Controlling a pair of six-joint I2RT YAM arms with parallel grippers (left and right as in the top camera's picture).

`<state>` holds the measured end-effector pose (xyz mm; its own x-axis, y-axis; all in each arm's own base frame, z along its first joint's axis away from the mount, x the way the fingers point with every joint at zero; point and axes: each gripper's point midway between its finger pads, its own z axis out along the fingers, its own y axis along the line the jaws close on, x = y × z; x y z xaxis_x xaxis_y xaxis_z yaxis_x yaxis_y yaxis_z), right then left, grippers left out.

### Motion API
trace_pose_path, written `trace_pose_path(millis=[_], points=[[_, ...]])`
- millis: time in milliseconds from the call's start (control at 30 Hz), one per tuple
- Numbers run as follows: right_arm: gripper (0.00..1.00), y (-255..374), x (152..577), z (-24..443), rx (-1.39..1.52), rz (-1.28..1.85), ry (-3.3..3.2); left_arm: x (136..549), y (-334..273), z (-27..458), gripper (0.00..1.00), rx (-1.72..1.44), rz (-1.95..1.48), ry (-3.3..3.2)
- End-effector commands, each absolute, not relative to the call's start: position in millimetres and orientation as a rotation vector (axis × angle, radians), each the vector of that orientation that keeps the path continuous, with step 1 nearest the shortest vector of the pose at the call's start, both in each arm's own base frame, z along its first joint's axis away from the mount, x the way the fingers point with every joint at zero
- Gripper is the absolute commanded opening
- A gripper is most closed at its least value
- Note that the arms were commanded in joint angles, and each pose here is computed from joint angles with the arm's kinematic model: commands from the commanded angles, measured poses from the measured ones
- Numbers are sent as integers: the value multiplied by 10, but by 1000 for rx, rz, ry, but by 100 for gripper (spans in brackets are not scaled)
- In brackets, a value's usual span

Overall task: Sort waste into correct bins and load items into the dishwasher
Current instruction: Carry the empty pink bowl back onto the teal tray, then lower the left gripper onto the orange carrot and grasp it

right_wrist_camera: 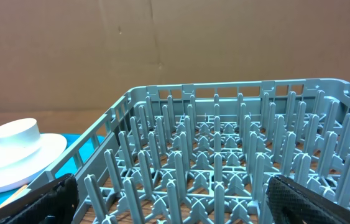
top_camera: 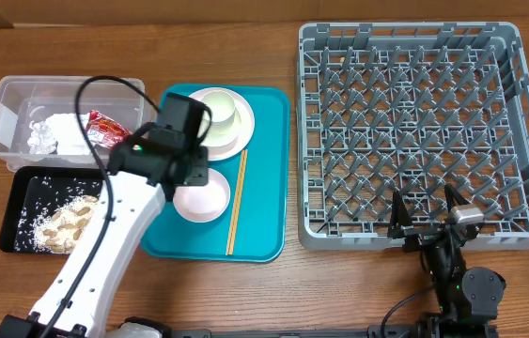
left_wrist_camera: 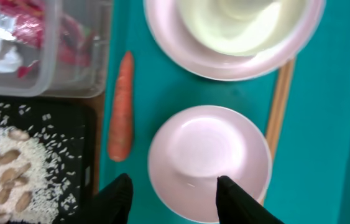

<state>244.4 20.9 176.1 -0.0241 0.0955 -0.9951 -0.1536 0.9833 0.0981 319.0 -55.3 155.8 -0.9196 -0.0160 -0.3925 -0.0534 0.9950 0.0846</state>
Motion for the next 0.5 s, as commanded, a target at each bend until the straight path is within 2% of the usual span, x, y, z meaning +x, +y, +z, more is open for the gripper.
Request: trace_pose_path(millis=[0, 300, 467], points=[[100, 200, 2444, 1748, -40, 197, 1576, 3217, -267, 1533, 39, -157, 162, 2739], [100, 200, 2444, 1749, -40, 197, 1576, 3231, -3, 1398, 30, -290, 146, 2783], [100, 200, 2444, 1749, -40, 197, 1576, 3233, 45, 1149, 29, -299, 199, 2861]])
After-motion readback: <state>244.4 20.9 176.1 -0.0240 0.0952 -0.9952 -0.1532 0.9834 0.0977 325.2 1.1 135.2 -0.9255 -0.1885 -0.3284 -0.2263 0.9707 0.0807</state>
